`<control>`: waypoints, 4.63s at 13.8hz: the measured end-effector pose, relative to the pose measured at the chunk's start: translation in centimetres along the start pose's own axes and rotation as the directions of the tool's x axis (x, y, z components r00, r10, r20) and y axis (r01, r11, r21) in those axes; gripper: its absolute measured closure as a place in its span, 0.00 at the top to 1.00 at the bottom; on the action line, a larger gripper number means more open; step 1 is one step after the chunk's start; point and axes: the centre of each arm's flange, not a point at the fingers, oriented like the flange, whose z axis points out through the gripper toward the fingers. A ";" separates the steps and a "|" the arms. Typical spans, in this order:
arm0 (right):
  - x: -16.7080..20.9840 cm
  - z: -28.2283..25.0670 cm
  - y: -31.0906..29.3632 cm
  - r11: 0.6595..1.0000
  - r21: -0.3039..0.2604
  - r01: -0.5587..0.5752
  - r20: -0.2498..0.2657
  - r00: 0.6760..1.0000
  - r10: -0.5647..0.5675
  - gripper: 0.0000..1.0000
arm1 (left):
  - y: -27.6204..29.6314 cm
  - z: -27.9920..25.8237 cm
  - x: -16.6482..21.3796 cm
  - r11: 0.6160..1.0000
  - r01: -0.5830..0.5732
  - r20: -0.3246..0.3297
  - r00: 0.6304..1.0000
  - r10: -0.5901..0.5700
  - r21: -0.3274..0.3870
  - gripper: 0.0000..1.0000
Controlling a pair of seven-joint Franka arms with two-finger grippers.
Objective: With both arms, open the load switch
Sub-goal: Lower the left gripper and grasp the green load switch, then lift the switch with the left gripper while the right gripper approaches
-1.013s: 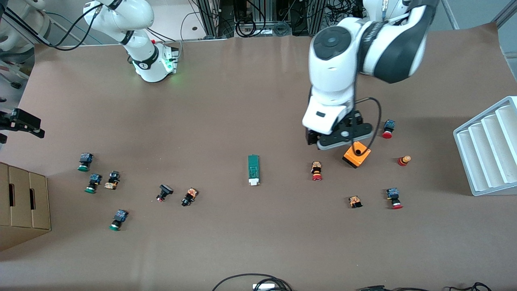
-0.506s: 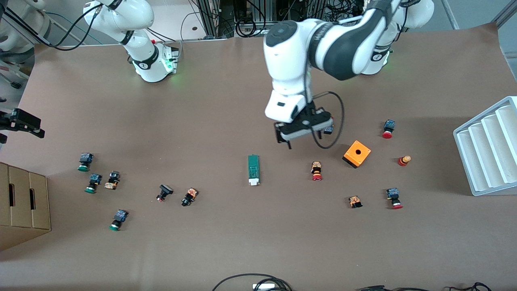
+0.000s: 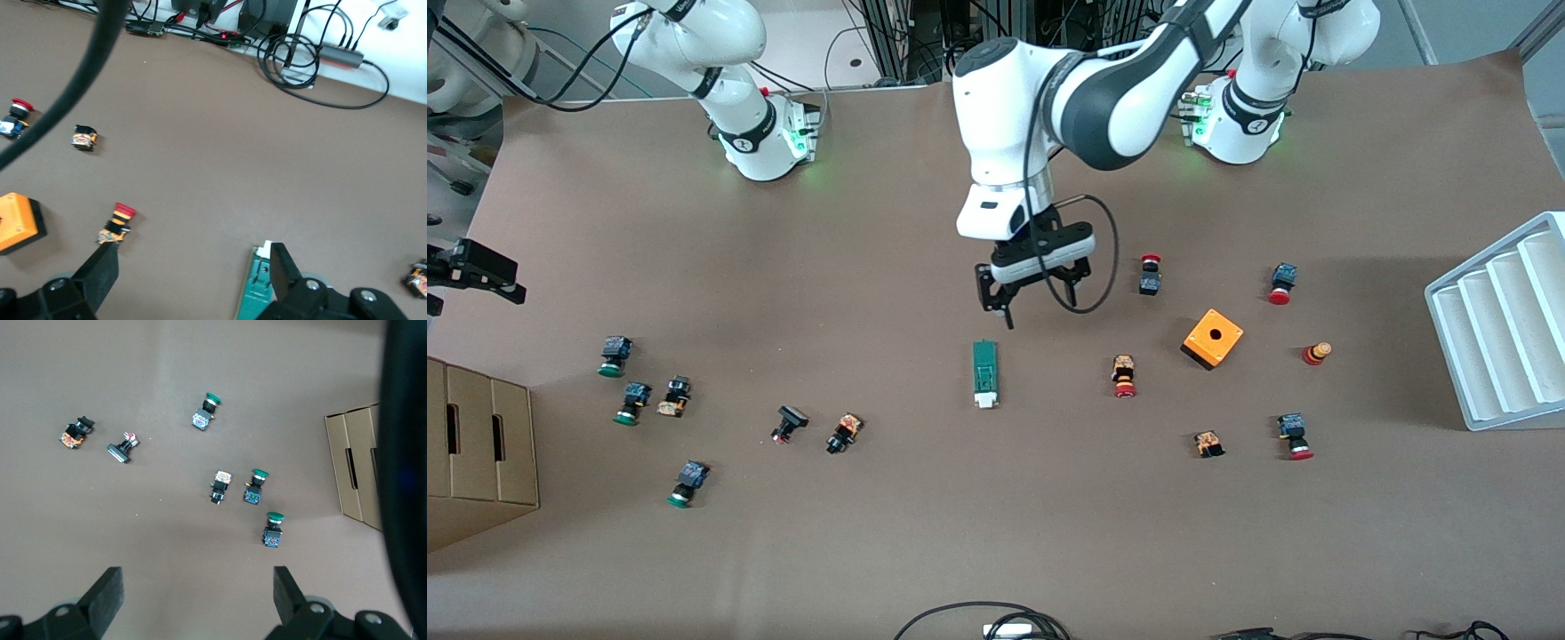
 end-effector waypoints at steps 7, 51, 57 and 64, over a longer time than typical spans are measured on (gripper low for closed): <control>0.3 0.7 0.0 1.000 0.002 0.001 0.012 1.000 -0.001 1.00 | 3.0 1.7 -7.2 0.999 0.041 -0.177 0.983 -0.047 -0.035 1.00; 7.6 13.4 -21.9 0.908 -0.100 -0.406 0.176 0.891 0.418 1.00 | 2.8 22.3 -30.6 0.972 -0.199 -0.664 0.745 0.065 -0.128 1.00; 8.7 16.6 -30.3 0.737 -0.153 -0.658 0.176 0.716 0.675 1.00 | 2.3 23.3 -31.6 0.972 -0.205 -0.669 0.740 0.076 -0.116 1.00; 9.2 20.9 -40.8 0.581 -0.172 -0.795 0.112 0.571 0.814 1.00 | 2.4 24.3 -32.1 0.972 -0.203 -0.667 0.741 0.077 -0.114 1.00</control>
